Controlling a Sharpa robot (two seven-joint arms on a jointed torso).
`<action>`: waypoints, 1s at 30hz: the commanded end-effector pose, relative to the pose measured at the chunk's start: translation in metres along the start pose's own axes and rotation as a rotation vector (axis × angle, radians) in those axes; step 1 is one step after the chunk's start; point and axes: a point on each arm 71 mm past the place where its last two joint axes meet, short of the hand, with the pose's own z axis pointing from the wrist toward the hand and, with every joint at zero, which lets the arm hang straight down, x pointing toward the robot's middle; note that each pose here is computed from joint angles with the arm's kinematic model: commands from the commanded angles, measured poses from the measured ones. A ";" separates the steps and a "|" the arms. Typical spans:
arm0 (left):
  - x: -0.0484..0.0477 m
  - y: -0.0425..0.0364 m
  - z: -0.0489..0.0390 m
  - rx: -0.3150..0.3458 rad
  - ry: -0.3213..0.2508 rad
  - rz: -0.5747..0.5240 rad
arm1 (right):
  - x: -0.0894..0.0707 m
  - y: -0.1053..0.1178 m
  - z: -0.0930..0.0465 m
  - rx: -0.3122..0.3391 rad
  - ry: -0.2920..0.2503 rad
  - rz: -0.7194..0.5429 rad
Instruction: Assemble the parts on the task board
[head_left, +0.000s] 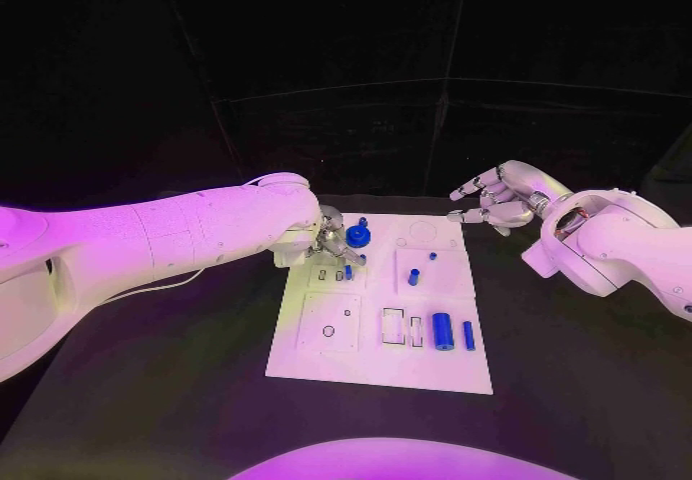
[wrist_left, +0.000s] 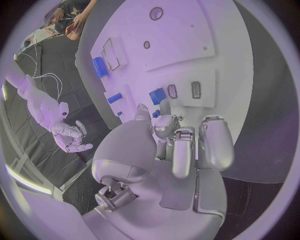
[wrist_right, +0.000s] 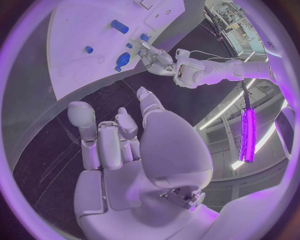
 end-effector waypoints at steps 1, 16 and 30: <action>0.0009 -0.0011 0.0000 -0.005 0.013 0.016 | -0.001 0.001 0.000 -0.003 -0.003 0.002; 0.0026 -0.0025 0.0013 -0.007 0.027 0.025 | 0.001 0.002 0.002 -0.005 0.006 0.005; 0.0045 -0.0028 0.0024 -0.010 0.039 0.033 | 0.001 0.002 0.003 -0.003 0.011 0.004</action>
